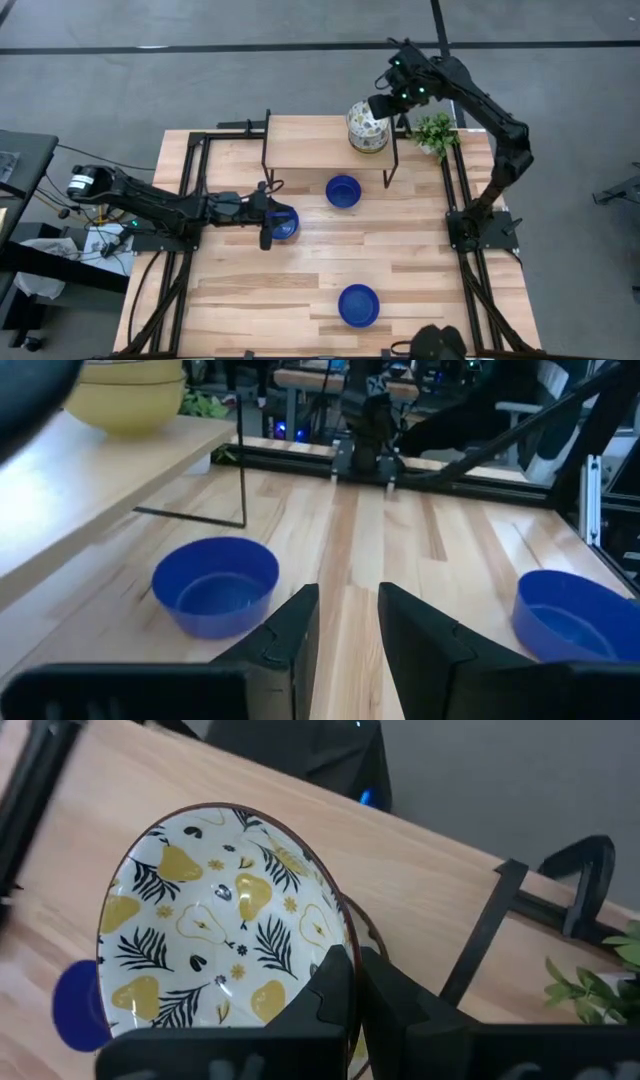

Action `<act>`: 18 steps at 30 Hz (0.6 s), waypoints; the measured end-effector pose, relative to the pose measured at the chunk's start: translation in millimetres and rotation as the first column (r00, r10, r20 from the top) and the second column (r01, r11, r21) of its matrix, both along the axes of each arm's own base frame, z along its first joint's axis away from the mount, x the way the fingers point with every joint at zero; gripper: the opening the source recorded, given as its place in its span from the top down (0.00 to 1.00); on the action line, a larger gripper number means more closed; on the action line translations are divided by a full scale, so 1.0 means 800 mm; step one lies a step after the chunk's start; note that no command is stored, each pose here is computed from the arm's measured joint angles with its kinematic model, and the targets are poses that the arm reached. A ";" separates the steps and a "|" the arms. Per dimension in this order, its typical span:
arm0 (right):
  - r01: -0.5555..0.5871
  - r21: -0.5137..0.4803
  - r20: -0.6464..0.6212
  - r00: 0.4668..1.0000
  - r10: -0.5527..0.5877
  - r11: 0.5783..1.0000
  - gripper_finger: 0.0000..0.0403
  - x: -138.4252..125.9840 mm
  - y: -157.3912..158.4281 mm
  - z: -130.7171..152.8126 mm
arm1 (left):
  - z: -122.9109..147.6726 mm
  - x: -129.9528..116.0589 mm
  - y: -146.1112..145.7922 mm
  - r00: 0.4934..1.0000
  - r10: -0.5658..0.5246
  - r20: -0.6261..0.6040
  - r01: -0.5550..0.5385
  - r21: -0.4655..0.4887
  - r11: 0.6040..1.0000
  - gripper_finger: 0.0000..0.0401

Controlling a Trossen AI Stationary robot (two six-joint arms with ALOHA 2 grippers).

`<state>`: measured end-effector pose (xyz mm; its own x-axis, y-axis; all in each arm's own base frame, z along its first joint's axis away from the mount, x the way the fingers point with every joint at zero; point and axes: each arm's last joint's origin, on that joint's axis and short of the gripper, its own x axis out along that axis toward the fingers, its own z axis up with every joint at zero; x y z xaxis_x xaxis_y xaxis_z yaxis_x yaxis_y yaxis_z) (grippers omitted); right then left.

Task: Pick & Place Mini bowls
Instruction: Stack the yellow patterned bowl on the yellow patterned bowl on the shelf

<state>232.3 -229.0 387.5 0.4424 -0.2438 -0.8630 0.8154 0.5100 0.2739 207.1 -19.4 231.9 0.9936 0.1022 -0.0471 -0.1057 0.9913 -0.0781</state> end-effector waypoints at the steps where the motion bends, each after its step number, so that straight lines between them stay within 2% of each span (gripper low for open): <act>1: -0.004 0.009 -0.010 1.000 0.004 1.000 1.00 0.001 -0.002 -0.003 | -0.001 0.001 0.000 1.000 0.000 0.002 0.000 0.000 1.000 0.74; 12: -0.008 0.074 -0.066 0.998 0.013 0.997 1.00 -0.003 -0.003 -0.013 | 0.000 0.004 0.000 1.000 0.000 0.022 0.000 0.002 1.000 0.74; 18: -0.010 0.072 -0.069 0.998 0.015 0.997 1.00 -0.002 -0.002 -0.013 | 0.001 0.004 -0.001 1.000 -0.001 0.027 0.001 0.002 1.000 0.74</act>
<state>230.4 -230.4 377.1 0.3833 -0.1753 -0.9068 0.8275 0.5014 0.2529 210.2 -19.8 232.5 0.9946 0.1017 -0.0203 -0.1030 0.9915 -0.0793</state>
